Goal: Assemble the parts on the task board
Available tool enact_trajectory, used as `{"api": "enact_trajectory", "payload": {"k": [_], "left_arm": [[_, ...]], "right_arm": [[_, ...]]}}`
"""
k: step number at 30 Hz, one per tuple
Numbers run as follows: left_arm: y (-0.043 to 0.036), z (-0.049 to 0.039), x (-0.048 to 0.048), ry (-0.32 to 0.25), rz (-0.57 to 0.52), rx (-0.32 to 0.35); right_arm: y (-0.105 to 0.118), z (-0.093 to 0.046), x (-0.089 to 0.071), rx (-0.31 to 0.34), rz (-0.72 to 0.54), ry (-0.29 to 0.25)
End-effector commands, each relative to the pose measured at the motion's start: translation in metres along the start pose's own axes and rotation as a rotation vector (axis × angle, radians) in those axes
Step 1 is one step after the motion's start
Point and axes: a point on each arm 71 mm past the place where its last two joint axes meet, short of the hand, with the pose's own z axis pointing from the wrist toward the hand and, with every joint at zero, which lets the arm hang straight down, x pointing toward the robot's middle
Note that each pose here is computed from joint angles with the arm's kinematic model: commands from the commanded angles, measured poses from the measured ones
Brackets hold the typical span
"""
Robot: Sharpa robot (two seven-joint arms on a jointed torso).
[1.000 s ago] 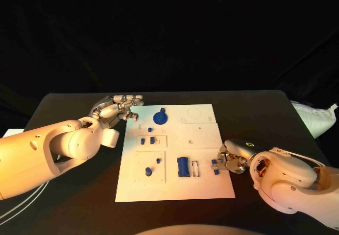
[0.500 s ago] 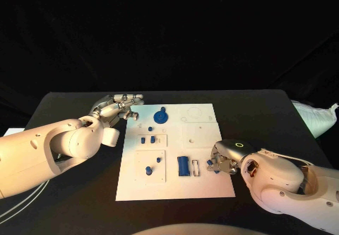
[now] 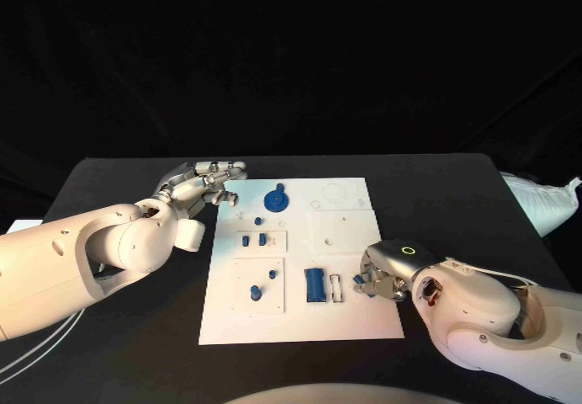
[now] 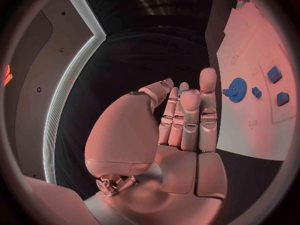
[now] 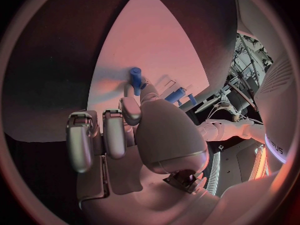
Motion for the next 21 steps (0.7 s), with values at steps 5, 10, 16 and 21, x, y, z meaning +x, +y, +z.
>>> {"api": "enact_trajectory", "payload": {"k": [5, 10, 16, 21], "left_arm": [[0.0000, 0.0004, 0.0022, 0.018, -0.010, 0.004], [0.0002, 0.0004, 0.0023, 0.018, -0.010, 0.003], [0.0004, 0.0004, 0.0025, 0.019, -0.010, 0.003], [0.0004, 0.0003, 0.0028, 0.020, -0.011, 0.002]], "right_arm": [[-0.013, -0.007, 0.013, 0.083, 0.188, 0.072], [-0.014, -0.010, 0.004, 0.090, 0.317, 0.048], [-0.014, -0.012, -0.004, 0.094, 0.418, 0.025], [-0.012, -0.012, -0.004, 0.097, 0.471, 0.035]]}}
